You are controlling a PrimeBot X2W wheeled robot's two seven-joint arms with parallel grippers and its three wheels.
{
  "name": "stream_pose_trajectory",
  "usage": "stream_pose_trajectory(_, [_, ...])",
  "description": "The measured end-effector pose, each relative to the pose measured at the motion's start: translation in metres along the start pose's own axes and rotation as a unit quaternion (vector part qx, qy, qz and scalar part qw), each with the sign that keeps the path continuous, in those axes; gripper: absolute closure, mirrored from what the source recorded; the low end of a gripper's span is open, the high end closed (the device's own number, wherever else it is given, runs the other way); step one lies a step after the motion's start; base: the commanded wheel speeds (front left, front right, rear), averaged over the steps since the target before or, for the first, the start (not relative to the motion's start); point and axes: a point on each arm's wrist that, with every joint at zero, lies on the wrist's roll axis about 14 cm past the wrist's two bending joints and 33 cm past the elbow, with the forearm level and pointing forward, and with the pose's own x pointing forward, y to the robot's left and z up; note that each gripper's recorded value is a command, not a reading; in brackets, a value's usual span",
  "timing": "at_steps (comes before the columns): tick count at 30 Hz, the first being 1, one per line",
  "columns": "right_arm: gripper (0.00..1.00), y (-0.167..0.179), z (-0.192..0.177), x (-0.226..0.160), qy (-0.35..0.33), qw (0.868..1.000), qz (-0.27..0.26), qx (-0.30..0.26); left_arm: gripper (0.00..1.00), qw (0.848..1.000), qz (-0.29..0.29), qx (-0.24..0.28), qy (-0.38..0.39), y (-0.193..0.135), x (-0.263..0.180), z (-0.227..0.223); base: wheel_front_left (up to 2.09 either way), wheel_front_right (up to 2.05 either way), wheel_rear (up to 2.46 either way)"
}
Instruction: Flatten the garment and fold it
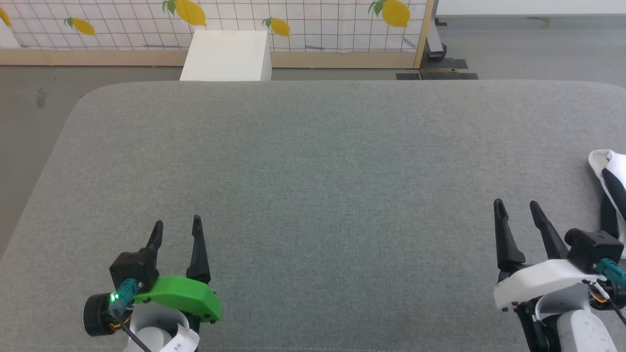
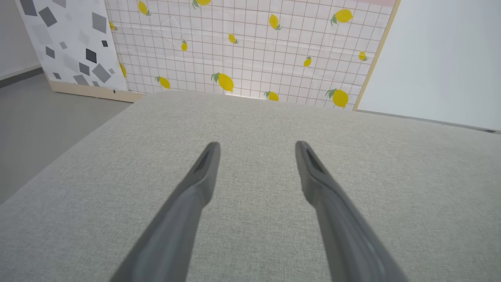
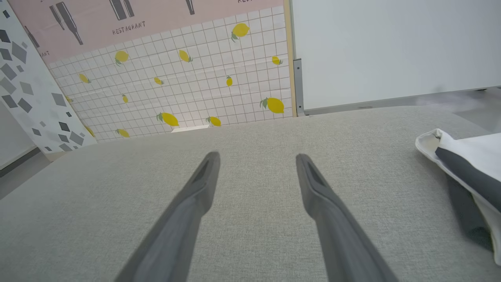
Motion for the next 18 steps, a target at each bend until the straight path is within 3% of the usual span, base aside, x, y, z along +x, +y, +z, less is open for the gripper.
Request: stream_pose_trajectory(18, [0.00, 0.0004, -0.0101, -0.0003, 0.016, 1.000, 0.000, 0.002, 0.00, 1.000, 0.000, -0.009, 0.006, -0.0017, 0.0008, -0.0045, 0.00, 0.00, 0.00])
